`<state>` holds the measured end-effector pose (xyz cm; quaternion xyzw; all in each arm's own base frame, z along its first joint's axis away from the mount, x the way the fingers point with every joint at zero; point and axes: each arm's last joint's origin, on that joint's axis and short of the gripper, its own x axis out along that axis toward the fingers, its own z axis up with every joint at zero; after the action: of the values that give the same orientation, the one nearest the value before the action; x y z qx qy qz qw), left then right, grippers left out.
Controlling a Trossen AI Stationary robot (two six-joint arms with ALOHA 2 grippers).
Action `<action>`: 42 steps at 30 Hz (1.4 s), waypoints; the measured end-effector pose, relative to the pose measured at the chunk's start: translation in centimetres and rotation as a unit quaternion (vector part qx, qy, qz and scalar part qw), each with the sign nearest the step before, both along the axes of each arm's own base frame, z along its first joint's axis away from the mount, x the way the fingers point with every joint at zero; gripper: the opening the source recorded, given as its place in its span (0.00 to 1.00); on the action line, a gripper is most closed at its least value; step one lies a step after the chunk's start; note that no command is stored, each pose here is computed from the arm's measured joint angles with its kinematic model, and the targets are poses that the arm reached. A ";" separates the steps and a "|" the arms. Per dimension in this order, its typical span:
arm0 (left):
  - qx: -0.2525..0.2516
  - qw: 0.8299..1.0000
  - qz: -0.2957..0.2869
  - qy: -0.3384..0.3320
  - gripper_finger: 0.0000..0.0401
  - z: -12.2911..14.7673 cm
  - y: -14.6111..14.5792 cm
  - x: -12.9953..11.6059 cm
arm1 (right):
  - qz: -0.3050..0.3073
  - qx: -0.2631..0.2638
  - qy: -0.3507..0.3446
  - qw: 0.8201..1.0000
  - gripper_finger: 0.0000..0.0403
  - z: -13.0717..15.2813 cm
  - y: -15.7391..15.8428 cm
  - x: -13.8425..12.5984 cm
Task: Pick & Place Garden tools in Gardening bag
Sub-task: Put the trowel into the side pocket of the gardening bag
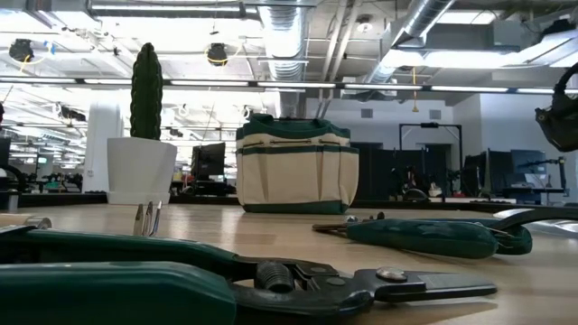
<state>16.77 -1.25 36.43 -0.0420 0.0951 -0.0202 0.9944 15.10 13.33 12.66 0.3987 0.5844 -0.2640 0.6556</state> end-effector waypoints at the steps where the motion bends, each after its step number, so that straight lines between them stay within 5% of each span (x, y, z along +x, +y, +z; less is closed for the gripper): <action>1: 0.000 1.000 0.000 0.000 0.22 0.0 0.0 0.0 | -0.001 0.000 0.000 1.000 0.19 0.0 0.0 0.0; 24: 0.000 1.000 0.000 0.000 0.22 0.0 0.0 0.0 | 0.030 -0.007 0.000 1.000 0.14 1.0 0.5 0.6; 42: -0.011 1.000 0.002 0.000 0.22 0.0 0.0 0.0 | 0.069 -0.043 -0.001 0.997 0.13 7.0 1.1 3.0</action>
<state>16.77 -1.25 36.43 -0.0535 0.0949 -0.0189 0.9939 18.14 14.40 19.62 0.3295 0.5980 -0.2429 0.6890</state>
